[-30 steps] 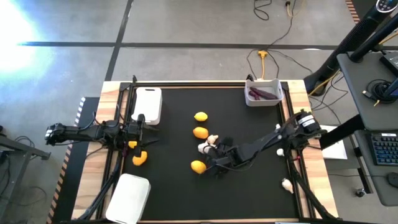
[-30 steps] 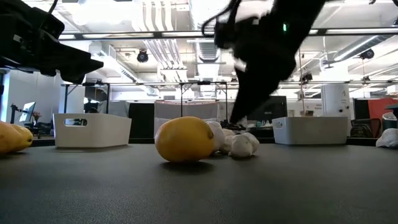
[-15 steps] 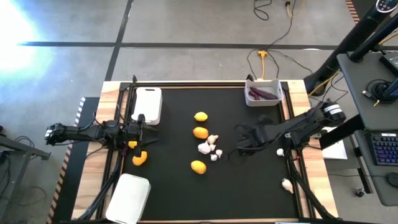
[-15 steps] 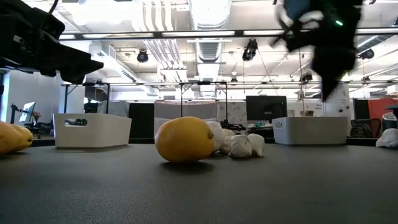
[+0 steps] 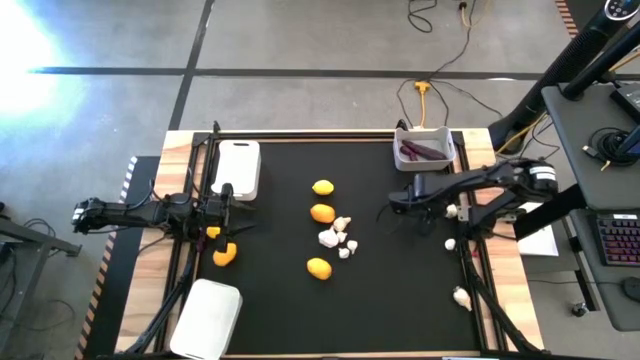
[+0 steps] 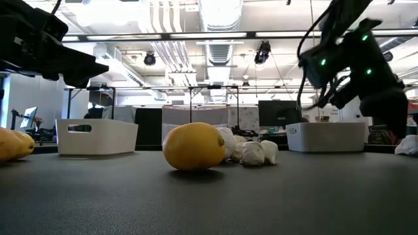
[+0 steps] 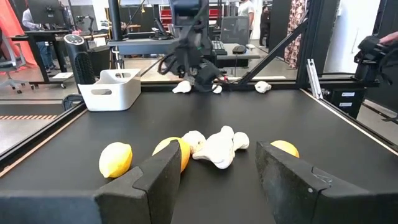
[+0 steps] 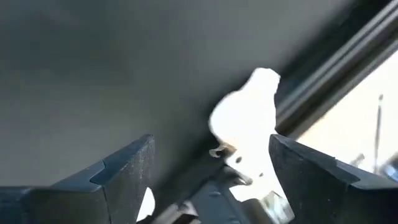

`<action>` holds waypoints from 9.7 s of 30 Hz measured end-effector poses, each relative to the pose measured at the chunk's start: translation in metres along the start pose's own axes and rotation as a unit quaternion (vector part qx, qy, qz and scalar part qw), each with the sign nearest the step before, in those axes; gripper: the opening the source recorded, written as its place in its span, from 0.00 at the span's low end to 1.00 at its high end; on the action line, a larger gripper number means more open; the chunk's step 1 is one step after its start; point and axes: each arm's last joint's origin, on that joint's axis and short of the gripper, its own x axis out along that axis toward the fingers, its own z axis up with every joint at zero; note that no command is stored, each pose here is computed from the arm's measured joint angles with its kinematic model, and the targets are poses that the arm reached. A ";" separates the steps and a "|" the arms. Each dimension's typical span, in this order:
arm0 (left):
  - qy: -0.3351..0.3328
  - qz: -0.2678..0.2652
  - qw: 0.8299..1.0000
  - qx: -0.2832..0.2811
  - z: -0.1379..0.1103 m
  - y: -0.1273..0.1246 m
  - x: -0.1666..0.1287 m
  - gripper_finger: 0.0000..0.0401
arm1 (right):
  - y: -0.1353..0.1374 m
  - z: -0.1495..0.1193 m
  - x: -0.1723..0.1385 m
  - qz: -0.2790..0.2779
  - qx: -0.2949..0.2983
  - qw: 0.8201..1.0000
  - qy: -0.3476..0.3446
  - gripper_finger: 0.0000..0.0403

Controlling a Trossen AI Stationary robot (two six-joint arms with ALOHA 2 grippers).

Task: Sort produce into baskets
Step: Move the garlic to the center of the table, then move the small garlic to the center of the table, then move the big garlic to the bottom of the table

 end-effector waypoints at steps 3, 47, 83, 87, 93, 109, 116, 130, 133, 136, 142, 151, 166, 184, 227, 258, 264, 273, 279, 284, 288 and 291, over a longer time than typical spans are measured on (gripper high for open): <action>0.000 0.000 1.000 0.000 0.000 0.000 0.000 0.47 | -0.008 0.009 0.007 -0.004 0.003 0.999 0.033 0.76; 0.000 0.000 1.000 0.000 0.000 0.000 0.000 0.47 | 0.014 0.016 0.022 0.064 -0.037 0.997 0.032 0.37; 0.000 0.000 1.000 0.000 0.000 0.000 0.000 0.47 | 0.248 0.006 -0.078 0.187 -0.176 0.903 -0.344 0.46; 0.000 0.000 1.000 0.000 0.000 0.000 0.000 0.47 | 0.242 0.009 -0.083 0.172 -0.156 0.902 -0.364 0.55; 0.000 0.000 1.000 0.000 0.000 0.000 0.000 0.47 | 0.228 -0.005 -0.104 0.195 -0.156 0.892 -0.376 0.65; 0.001 0.000 1.000 0.000 0.000 0.000 0.000 0.47 | 0.132 -0.051 -0.052 -0.075 -0.183 0.977 -0.085 0.77; 0.001 0.000 1.000 0.000 0.000 0.000 0.000 0.47 | 0.105 -0.061 0.014 -0.106 -0.252 0.957 0.103 0.72; 0.001 0.000 1.000 0.000 0.000 0.000 0.000 0.47 | 0.092 -0.049 0.037 -0.074 -0.361 0.919 0.140 0.62; 0.001 0.000 1.000 0.000 0.000 0.000 0.000 0.47 | 0.093 -0.046 0.043 -0.035 -0.375 0.915 0.143 0.59; 0.001 0.000 1.000 0.000 0.000 0.000 0.000 0.47 | 0.093 -0.045 0.048 -0.024 -0.377 0.915 0.140 0.56; 0.001 0.000 1.000 0.000 0.000 0.000 0.000 0.47 | 0.089 -0.048 0.054 -0.032 -0.370 0.916 0.150 0.50; 0.001 0.000 1.000 0.000 0.000 0.000 0.000 0.47 | 0.091 -0.046 0.057 -0.017 -0.378 0.916 0.132 0.34; 0.001 0.000 1.000 0.000 0.000 0.000 0.000 0.47 | 0.132 -0.028 -0.021 0.059 -0.355 0.933 0.008 0.27; 0.001 0.000 1.000 0.000 0.000 0.000 0.000 0.47 | 0.248 -0.011 -0.083 0.325 -0.316 0.729 -0.512 0.28; 0.003 0.000 1.000 0.000 0.000 0.000 0.000 0.47 | 0.156 -0.165 -0.060 0.080 -0.097 0.991 -0.033 0.51; 0.002 0.000 1.000 0.000 0.000 0.000 0.000 0.47 | 0.158 -0.160 0.033 0.095 -0.126 0.978 0.135 0.58; 0.002 0.000 1.000 0.000 0.000 0.000 0.000 0.47 | 0.163 -0.160 0.027 0.112 -0.128 0.976 0.133 0.41; 0.002 0.000 1.000 0.000 0.000 0.000 0.000 0.47 | 0.181 -0.146 -0.057 0.190 -0.226 0.955 -0.040 0.33; 0.002 0.000 1.000 0.000 0.000 0.000 0.000 0.47 | 0.179 -0.125 -0.116 0.183 -0.280 0.910 -0.244 0.36; 0.002 0.000 1.000 0.000 0.000 0.000 0.000 0.47 | 0.181 -0.110 -0.142 0.162 -0.288 0.861 -0.387 0.35; 0.002 0.000 1.000 0.000 0.000 0.000 0.000 0.47 | 0.193 -0.100 -0.146 0.174 -0.305 0.815 -0.461 0.34; 0.002 0.000 1.000 0.000 0.000 0.000 0.000 0.47 | 0.204 -0.090 -0.144 0.204 -0.319 0.776 -0.504 0.35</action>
